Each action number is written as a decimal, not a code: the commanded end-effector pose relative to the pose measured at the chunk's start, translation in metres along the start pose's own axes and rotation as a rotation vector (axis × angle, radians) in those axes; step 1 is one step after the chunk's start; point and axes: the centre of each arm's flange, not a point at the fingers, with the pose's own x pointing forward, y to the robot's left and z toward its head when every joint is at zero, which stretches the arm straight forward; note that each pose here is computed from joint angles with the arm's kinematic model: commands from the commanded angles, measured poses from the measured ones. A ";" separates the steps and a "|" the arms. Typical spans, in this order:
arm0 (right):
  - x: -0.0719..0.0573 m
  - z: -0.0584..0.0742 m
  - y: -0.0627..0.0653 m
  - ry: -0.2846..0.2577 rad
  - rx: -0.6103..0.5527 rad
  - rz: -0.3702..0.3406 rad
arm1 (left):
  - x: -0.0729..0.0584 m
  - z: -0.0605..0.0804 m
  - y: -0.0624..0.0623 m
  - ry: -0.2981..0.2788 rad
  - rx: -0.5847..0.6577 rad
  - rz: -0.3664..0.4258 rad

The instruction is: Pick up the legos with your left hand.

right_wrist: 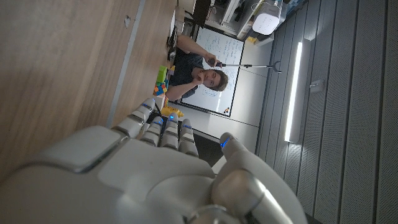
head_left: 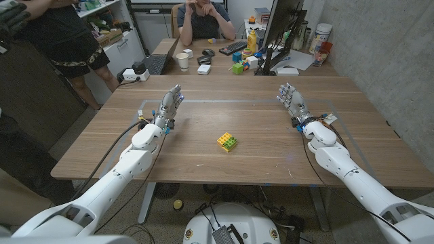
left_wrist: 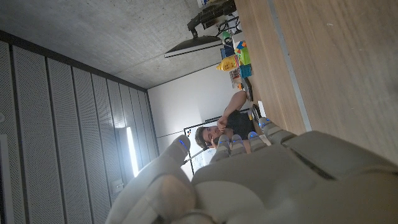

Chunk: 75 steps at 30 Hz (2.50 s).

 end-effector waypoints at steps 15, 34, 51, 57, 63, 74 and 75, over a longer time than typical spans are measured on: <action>0.003 -0.005 -0.004 0.010 0.024 0.005 | -0.005 0.032 -0.005 -0.145 0.209 0.055; 0.007 -0.009 -0.006 0.013 0.023 0.008 | -0.002 0.074 -0.030 -0.274 0.435 -0.066; 0.012 -0.006 -0.005 0.004 0.016 0.012 | -0.002 0.108 -0.062 -0.432 0.667 -0.158; 0.012 -0.006 -0.006 -0.001 0.016 0.012 | -0.001 0.118 -0.076 -0.470 0.734 -0.207; 0.012 -0.004 -0.007 -0.005 0.010 0.013 | 0.001 0.124 -0.087 -0.497 0.790 -0.253; 0.008 -0.001 -0.009 -0.009 0.001 0.006 | 0.003 0.136 -0.107 -0.548 0.868 -0.331; 0.008 -0.001 -0.008 -0.009 0.000 0.007 | 0.003 0.137 -0.109 -0.555 0.871 -0.338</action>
